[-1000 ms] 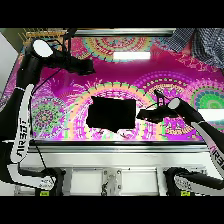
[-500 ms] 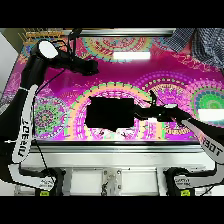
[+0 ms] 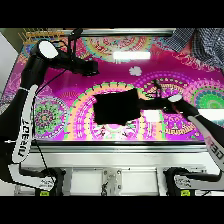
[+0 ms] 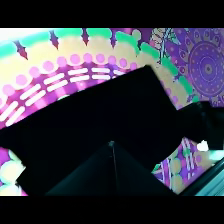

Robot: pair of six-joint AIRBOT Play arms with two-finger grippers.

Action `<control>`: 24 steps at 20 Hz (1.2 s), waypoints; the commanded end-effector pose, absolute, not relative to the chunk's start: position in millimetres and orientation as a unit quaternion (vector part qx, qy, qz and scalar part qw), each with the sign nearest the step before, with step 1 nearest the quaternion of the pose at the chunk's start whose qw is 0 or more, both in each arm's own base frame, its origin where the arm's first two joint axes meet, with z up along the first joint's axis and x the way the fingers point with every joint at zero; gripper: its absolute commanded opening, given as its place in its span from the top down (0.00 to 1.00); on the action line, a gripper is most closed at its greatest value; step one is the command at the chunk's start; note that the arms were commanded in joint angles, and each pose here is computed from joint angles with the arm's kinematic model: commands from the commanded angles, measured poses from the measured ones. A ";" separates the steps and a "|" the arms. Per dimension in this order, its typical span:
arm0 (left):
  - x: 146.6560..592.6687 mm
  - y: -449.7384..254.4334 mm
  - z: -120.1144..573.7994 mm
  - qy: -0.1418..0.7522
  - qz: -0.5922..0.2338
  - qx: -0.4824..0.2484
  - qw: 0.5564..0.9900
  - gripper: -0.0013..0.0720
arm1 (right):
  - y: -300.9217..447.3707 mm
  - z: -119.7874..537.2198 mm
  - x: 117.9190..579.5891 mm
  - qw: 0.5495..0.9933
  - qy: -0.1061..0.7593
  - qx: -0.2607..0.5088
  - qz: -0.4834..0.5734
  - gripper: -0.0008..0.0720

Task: Fold the clothes and pants, and hang the long-sleeved shirts on hangers.

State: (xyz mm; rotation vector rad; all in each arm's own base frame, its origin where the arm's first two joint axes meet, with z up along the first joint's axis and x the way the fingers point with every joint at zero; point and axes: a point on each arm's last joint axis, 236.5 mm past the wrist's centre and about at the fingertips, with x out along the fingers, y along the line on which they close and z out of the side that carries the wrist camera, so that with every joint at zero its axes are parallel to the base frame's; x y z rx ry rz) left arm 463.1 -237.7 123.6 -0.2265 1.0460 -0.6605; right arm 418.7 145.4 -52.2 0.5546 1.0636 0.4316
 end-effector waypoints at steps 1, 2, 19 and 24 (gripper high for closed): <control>457.6 -245.6 122.9 0.496 -0.311 -0.109 0.803 0.97 | -22.6 -8.9 434.3 0.872 0.451 0.190 0.005 0.96; 456.2 -251.1 123.6 0.494 -0.315 -0.107 0.803 0.97 | -78.1 5.8 425.3 0.879 0.430 0.197 -0.060 0.96; 444.3 -260.7 127.2 0.498 -0.309 -0.094 0.804 0.97 | -286.8 -22.3 197.8 0.739 0.474 0.269 -0.397 0.10; 428.4 -182.0 104.9 0.500 -0.206 -0.090 0.836 0.97 | -265.1 75.0 254.8 0.856 0.368 0.148 -0.332 0.10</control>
